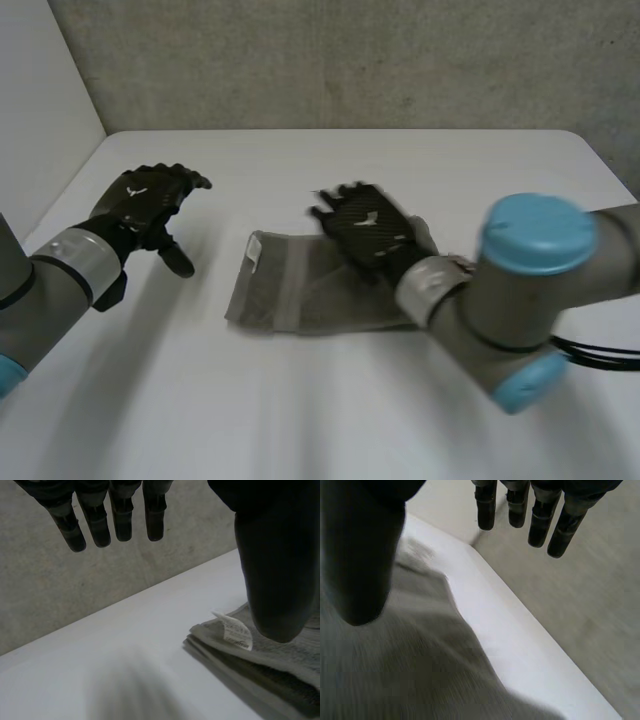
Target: Fold the towel.
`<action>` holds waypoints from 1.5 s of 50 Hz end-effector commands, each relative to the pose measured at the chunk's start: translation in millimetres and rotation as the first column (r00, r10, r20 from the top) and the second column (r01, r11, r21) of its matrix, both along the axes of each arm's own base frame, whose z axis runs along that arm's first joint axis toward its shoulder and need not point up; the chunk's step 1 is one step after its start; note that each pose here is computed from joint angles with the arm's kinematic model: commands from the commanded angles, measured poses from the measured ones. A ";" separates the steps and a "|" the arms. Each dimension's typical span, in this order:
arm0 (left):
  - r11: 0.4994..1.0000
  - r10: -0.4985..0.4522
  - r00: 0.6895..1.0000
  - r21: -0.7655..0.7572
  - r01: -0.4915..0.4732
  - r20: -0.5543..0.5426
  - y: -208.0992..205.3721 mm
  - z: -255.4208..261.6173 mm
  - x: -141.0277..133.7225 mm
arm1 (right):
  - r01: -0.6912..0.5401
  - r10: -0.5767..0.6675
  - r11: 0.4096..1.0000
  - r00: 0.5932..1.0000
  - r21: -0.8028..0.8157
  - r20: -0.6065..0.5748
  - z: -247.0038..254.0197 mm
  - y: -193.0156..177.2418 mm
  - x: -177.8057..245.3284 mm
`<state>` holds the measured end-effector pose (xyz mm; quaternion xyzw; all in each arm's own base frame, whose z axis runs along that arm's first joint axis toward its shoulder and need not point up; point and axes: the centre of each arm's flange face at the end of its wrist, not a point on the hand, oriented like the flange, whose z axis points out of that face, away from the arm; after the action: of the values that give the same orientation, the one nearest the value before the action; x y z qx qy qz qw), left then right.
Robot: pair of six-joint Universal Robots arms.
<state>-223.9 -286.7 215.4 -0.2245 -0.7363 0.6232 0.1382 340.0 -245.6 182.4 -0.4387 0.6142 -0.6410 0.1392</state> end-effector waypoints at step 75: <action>0.999 -0.046 0.998 0.011 0.046 -0.044 25.2 -0.2 -29.5 | -0.248 0.256 0.953 0.966 0.173 -0.028 -40.2 62.6 10.6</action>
<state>-252.3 -260.6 212.6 -0.2263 -0.7345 0.6170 0.1689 345.8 -175.5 148.9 -0.5248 0.6074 -0.5374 0.2585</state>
